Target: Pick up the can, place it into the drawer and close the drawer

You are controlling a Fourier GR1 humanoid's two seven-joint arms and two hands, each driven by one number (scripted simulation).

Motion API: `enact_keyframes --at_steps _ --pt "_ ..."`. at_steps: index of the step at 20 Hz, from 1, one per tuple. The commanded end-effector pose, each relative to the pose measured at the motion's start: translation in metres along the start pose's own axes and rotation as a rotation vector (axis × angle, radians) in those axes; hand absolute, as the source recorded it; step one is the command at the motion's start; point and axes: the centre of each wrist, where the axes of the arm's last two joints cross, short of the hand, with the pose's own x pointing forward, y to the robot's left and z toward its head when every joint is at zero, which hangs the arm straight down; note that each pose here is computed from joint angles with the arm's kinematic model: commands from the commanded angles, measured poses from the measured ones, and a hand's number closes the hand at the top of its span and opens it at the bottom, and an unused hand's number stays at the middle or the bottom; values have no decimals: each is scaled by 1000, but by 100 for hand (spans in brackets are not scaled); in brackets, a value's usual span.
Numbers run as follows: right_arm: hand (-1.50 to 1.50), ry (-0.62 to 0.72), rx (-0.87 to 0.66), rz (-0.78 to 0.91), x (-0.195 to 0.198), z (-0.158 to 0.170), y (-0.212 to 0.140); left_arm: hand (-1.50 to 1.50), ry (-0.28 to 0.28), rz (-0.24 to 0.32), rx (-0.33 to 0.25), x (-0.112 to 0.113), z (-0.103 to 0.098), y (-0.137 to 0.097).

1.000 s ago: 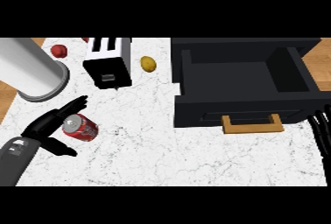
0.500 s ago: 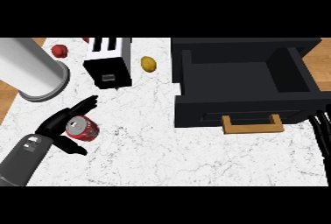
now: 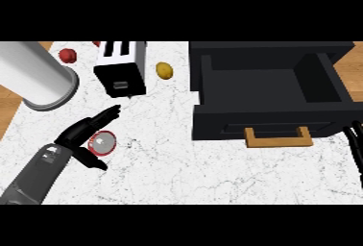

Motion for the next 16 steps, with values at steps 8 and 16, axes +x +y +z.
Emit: enact_keyframes --at_steps 8,16 --pt "-150 -11 -7 -11 2 15 -6 150 -112 215 -117 -10 16 -3" --pt "-150 -5 -41 0 8 15 -11 150 -127 240 299 -15 5 -18"
